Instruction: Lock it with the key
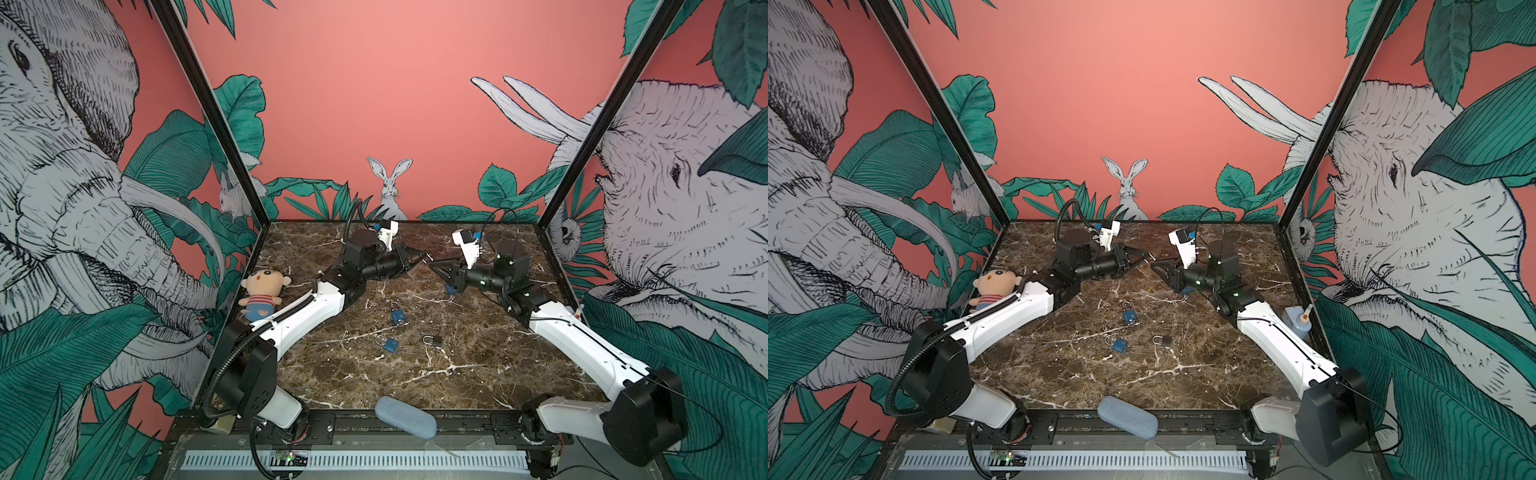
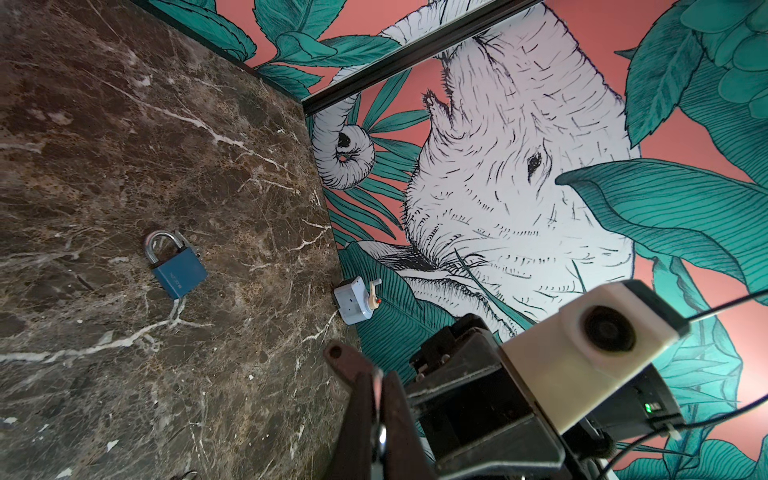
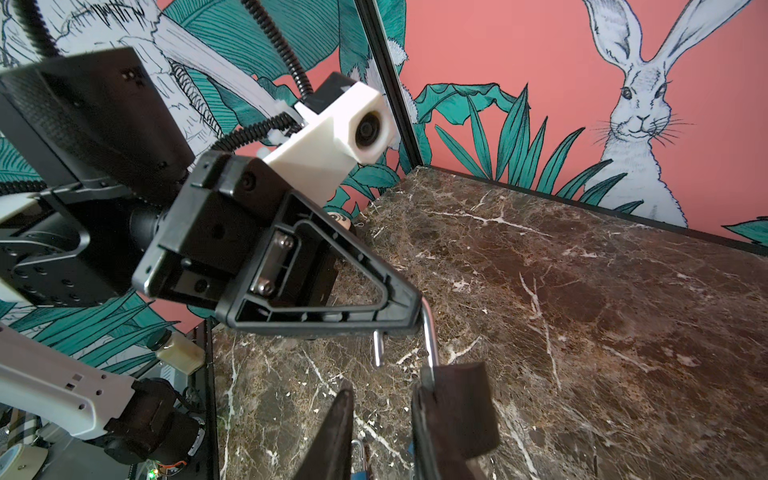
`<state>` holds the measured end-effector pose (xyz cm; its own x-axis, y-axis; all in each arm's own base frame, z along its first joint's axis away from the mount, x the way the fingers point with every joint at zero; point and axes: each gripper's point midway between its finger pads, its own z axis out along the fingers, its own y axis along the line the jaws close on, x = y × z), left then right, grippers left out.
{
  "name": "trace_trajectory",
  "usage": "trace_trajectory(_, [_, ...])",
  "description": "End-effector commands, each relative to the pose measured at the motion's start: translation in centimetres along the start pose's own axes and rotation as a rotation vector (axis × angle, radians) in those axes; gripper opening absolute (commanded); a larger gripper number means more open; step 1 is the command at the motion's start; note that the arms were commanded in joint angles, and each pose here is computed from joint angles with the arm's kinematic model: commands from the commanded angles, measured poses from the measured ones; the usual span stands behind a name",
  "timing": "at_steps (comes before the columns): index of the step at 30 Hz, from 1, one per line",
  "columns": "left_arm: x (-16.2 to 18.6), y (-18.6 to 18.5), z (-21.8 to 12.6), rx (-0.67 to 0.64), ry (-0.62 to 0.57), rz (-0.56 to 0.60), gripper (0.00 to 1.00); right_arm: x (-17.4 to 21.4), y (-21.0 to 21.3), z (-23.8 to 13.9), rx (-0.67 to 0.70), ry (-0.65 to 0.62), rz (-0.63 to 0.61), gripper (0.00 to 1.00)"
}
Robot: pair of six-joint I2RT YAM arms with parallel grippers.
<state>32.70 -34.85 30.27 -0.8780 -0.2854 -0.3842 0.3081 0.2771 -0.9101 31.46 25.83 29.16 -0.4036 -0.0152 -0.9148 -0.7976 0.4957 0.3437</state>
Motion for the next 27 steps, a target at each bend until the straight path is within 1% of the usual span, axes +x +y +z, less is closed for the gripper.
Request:
trace_trajectory(1, [-1.7, -5.3, -1.4, 0.119, -0.051, 0.066, 0.0, -0.1, -1.0, 0.3, 0.053, 0.012, -0.026, 0.24])
trace_trajectory(7, [-1.7, -5.4, -1.6, 0.119, -0.053, 0.074, 0.0, 0.1, -1.6, 0.6, 0.08, 0.017, -0.034, 0.21])
trace_trajectory(11, [-1.6, -4.9, -1.5, 0.107, -0.053, 0.07, 0.0, -0.4, -1.4, 0.1, 0.094, 0.001, -0.046, 0.29])
trace_trajectory(18, [-1.5, -3.9, -1.2, 0.083, -0.055, 0.069, 0.0, -1.2, -0.2, -2.1, 0.127, -0.025, -0.06, 0.31])
trace_trajectory(22, [-1.4, -3.7, -1.1, 0.078, -0.05, 0.068, 0.0, -1.6, -0.3, -3.2, 0.177, -0.031, -0.097, 0.37])
trace_trajectory(23, [-1.4, -3.8, -1.1, 0.079, -0.049, 0.067, 0.0, -1.6, -0.4, -3.2, 0.186, -0.029, -0.103, 0.4])
trace_trajectory(25, [-1.3, -3.9, -1.1, 0.086, -0.045, 0.061, 0.0, -1.6, -0.8, -3.1, 0.202, -0.019, -0.122, 0.48])
trace_trajectory(27, [-1.4, -4.2, -1.1, 0.094, -0.044, 0.062, 0.0, -1.5, -1.1, -2.7, 0.203, -0.003, -0.125, 0.51])
